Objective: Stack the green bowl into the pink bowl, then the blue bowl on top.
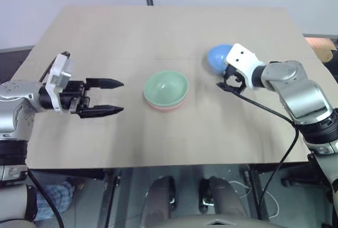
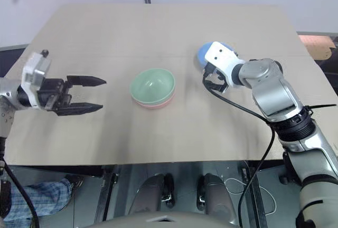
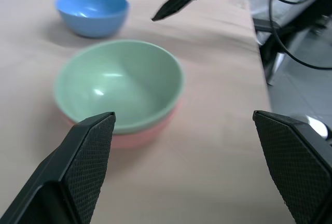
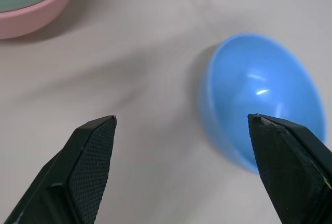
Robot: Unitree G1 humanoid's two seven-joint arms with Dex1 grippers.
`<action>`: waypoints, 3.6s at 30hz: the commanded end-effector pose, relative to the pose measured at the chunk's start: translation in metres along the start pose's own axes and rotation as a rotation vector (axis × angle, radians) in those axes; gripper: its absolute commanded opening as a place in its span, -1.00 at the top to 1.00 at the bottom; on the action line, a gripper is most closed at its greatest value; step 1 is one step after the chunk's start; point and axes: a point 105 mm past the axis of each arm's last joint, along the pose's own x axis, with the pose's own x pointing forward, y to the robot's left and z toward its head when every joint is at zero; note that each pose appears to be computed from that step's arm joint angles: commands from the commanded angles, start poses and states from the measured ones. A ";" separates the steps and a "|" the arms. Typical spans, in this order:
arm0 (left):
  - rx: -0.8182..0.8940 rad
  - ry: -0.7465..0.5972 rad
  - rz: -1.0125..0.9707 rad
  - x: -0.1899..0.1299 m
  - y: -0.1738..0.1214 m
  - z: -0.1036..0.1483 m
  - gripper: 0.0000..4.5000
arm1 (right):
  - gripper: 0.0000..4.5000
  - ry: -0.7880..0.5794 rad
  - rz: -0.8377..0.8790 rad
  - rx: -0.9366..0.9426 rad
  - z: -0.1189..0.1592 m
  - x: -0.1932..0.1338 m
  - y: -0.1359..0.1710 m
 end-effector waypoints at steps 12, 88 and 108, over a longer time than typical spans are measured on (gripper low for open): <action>0.131 -0.037 0.298 -0.022 0.034 0.015 -1.00 | -0.95 -0.056 0.006 -0.045 0.024 0.040 -0.009; 0.053 0.059 0.164 -0.023 0.019 -0.010 -1.00 | -0.30 -0.199 0.204 -0.021 0.076 -0.032 0.058; 0.050 0.139 0.314 -0.029 0.026 -0.029 -1.00 | -0.30 -0.332 0.028 0.246 -0.072 -0.143 0.011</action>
